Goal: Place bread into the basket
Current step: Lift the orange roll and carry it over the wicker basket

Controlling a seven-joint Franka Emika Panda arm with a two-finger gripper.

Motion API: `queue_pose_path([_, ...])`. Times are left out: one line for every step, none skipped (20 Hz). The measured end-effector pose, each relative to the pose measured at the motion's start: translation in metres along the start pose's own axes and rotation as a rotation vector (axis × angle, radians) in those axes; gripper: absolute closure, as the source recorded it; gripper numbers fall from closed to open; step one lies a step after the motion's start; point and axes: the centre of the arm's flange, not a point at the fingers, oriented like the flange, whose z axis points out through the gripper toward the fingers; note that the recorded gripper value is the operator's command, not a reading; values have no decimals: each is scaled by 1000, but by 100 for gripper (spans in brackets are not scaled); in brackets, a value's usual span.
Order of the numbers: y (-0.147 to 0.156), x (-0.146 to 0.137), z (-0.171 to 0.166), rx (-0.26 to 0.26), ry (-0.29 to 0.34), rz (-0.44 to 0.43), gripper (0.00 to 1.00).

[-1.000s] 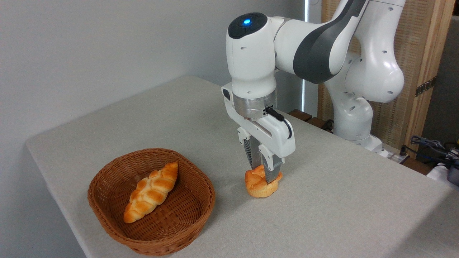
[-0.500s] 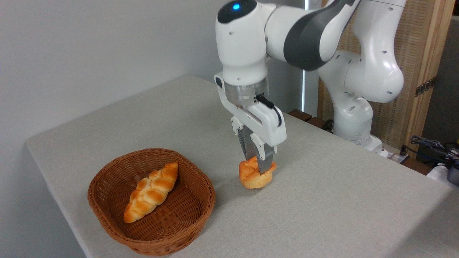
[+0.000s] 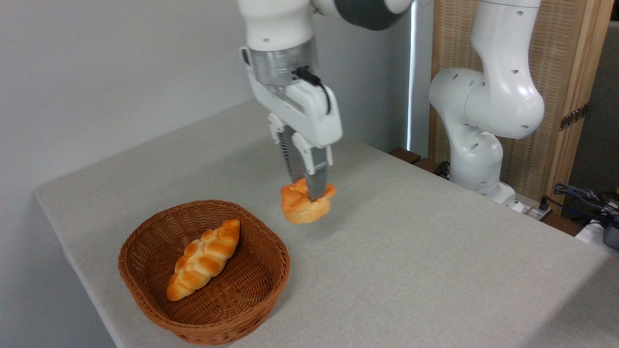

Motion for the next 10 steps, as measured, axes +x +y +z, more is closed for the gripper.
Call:
queue_pose_path([-3,10,-2,4,1,-9,50])
queue_pose_path([-6,17,-4,5,6,-17,50])
queue_pose_path([-10,24,-6,3,16,-25,50])
queue_pose_path([-13,29,-8,2,27,-33,50])
queue_pose_path([-17,33,-11,3,35,-38,50])
queue_pose_path([-20,36,-13,6,41,-39,50])
queue_pose_path([-23,39,-16,10,45,-39,50])
queue_pose_path([-27,42,-18,14,48,-39,50])
queue_pose_path([-30,45,-20,18,51,-39,50])
queue_pose_path([-33,47,-22,22,54,-39,50])
